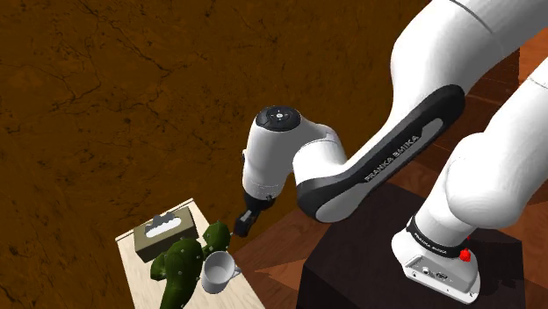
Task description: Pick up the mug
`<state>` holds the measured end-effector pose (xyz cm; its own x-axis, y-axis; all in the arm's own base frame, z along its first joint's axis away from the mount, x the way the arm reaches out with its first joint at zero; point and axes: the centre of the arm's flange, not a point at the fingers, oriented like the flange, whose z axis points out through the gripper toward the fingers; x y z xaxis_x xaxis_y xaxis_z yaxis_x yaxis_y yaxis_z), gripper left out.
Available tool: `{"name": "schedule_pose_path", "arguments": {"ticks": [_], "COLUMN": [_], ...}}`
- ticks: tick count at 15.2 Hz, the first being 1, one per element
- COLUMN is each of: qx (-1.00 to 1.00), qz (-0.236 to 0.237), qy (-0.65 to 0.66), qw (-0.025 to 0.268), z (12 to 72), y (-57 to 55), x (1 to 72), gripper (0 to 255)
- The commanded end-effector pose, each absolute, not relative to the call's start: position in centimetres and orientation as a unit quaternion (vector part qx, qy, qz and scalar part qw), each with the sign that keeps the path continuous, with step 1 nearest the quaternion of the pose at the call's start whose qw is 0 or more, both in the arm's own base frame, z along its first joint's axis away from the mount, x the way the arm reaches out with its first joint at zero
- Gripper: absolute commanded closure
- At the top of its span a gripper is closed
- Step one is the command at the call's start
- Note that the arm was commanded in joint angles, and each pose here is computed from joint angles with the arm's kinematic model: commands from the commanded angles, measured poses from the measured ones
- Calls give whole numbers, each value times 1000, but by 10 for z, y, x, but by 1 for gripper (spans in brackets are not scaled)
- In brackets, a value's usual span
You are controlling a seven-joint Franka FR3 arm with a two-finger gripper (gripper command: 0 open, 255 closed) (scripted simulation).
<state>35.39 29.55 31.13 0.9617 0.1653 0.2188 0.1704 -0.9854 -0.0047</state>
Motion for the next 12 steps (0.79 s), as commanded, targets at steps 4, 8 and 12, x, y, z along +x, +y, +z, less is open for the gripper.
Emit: {"name": "schedule_pose_path", "arguments": {"ticks": [4, 8, 12], "qx": [-988, -987, -985], "qz": [-123, -133, -143], "qy": [-86, -88, -89], "qw": [23, 31, 38], "z": [271, 240, 209], "y": [348, 387, 427], "x": [359, 365, 371], "gripper": [0, 0, 0]}}
